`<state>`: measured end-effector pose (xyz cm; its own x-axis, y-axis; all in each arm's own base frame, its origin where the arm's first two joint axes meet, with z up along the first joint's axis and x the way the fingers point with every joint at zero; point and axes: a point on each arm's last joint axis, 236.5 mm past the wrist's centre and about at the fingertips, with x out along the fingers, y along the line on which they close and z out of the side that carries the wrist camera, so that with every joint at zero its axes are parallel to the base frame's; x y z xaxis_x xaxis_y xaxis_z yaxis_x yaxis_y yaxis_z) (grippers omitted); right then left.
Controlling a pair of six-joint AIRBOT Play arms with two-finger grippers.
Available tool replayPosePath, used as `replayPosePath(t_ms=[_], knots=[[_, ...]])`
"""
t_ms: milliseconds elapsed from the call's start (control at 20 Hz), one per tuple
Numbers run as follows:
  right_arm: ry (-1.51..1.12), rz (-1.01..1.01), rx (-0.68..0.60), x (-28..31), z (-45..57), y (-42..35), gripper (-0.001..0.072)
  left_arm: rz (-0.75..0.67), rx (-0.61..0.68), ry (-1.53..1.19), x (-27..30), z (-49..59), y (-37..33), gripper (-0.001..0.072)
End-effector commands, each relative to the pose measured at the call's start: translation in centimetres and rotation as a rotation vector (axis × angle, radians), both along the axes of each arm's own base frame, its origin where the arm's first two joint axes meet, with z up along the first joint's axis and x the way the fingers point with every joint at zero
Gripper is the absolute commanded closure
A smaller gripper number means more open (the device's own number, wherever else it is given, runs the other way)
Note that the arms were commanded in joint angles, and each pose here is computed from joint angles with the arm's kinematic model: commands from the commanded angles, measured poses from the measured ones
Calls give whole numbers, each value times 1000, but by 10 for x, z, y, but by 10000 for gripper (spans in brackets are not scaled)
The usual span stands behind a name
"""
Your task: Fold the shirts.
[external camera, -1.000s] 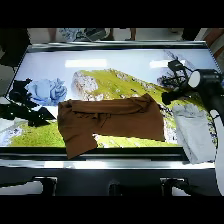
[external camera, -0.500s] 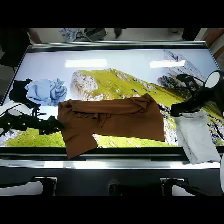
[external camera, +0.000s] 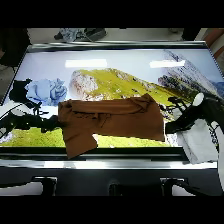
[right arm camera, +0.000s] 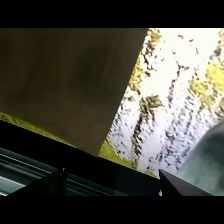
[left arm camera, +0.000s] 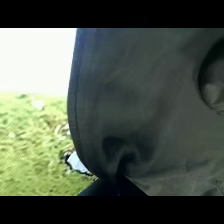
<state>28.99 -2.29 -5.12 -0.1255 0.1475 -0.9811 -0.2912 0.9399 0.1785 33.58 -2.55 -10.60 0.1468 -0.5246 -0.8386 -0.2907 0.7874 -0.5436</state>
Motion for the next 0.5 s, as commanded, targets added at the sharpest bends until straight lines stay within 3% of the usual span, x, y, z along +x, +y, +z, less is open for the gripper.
replayPosePath(t_ms=[0,350,450], knots=[[4,-55,20,-4,-33,7,77,-38,-24,15,-8,4,-7,670],[165,-153,211,-17,-55,52,115,-69,-13,-26,-6,11,-6,669],[222,-178,211,-25,-60,54,228,-69,-13,-26,-6,11,-6,669]])
